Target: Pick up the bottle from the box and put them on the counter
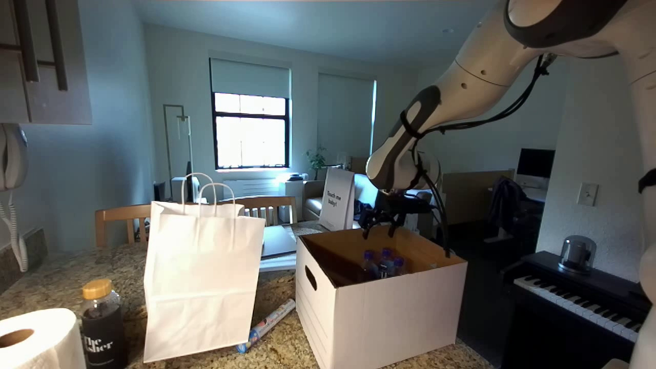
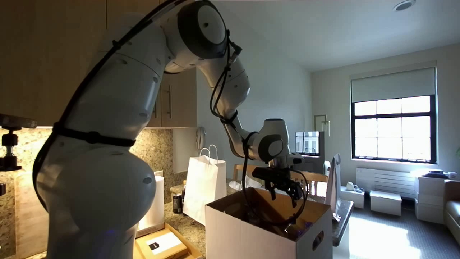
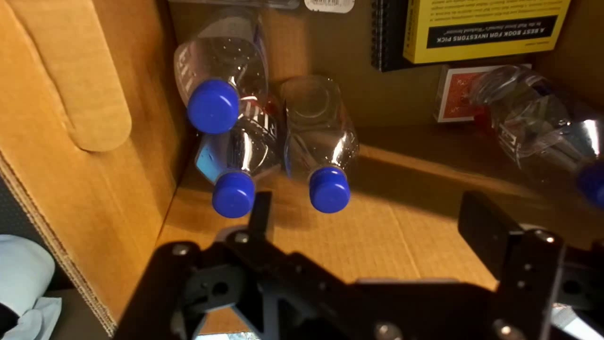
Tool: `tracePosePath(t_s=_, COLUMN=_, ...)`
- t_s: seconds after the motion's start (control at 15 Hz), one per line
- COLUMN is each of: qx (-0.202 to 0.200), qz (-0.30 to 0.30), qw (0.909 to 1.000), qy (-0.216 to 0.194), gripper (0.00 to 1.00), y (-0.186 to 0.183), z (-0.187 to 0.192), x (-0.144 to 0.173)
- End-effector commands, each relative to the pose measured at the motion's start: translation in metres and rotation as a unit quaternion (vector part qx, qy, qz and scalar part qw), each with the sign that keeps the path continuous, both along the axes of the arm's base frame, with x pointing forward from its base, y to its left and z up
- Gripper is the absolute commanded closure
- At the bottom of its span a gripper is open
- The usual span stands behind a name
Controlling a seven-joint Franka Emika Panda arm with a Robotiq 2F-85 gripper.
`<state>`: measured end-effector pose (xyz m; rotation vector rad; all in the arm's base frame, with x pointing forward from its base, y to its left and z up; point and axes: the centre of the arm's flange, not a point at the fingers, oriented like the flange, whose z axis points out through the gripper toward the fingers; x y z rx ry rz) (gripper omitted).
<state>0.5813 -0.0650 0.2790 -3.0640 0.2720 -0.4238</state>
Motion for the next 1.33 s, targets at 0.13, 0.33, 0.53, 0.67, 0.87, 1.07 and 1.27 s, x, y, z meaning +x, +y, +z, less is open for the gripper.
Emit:
tracePosePath(t_s=0.13, qx=-0.018, qz=-0.013, qw=0.9997, qy=0.010, gripper=0.00, y=0.001, z=-0.019, x=0.016)
tracePosePath(t_s=0.33, qx=-0.044, qz=-0.026, qw=0.9987, qy=0.005, gripper=0.00, y=-0.003, z=-0.046, x=0.033)
tracePosePath(t_s=0.53, qx=-0.055, qz=-0.023, qw=0.9982, qy=0.007, gripper=0.00, y=-0.003, z=-0.072, x=0.046)
tracePosePath(t_s=0.67, qx=-0.055, qz=-0.017, qw=0.9983, qy=0.007, gripper=0.00, y=0.000, z=-0.084, x=0.054)
tracePosePath(t_s=0.87, qx=-0.060, qz=-0.008, qw=0.9981, qy=-0.014, gripper=0.00, y=0.009, z=-0.092, x=0.062)
tracePosePath(t_s=1.07, qx=-0.063, qz=-0.006, qw=0.9979, qy=-0.014, gripper=0.25, y=0.012, z=-0.096, x=0.066)
tracePosePath(t_s=1.27, qx=-0.070, qz=-0.009, qw=0.9975, qy=-0.007, gripper=0.41, y=0.010, z=-0.099, x=0.067)
